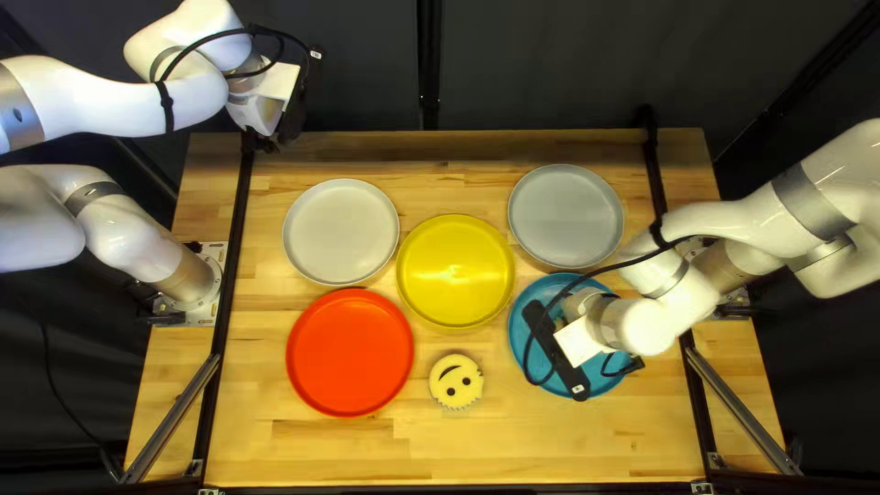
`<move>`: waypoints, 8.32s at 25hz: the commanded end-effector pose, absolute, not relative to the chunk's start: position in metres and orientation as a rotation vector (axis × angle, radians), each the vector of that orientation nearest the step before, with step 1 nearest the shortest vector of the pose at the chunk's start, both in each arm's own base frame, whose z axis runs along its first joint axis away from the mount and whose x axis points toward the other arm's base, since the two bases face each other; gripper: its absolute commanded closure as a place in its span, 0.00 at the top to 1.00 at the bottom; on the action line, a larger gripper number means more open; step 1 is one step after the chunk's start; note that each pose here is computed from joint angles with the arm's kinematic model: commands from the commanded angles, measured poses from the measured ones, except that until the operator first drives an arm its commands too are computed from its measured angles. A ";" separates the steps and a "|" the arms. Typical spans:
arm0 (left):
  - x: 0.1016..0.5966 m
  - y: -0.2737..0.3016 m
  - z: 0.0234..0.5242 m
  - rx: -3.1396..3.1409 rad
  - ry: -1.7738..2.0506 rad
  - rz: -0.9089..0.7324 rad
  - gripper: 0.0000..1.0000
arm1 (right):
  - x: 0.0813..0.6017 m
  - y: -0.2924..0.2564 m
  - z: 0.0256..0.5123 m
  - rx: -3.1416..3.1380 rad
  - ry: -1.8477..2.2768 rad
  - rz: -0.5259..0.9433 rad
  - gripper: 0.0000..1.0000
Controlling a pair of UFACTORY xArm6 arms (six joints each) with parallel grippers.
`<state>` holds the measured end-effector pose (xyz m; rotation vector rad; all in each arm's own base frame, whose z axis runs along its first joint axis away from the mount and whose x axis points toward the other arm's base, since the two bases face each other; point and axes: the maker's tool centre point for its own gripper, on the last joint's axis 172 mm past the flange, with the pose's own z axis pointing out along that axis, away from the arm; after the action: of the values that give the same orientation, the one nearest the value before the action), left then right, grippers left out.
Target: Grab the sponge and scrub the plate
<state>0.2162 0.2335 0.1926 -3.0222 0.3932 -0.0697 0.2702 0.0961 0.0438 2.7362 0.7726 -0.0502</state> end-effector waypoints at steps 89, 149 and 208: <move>0.216 0.233 0.193 -3.022 0.393 -0.070 1.00 | 0.319 0.059 0.052 2.756 0.792 -0.028 0.00; 0.216 0.233 0.193 -3.022 0.393 -0.070 1.00 | 0.319 0.101 0.044 2.703 0.915 0.007 0.00; 0.216 0.233 0.193 -3.022 0.393 -0.070 1.00 | 0.369 0.065 0.086 2.882 0.727 -0.035 0.00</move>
<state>0.2162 0.2334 0.1926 -3.0222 0.3932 -0.0697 0.3559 0.0751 0.0794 2.8601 0.7420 -0.0454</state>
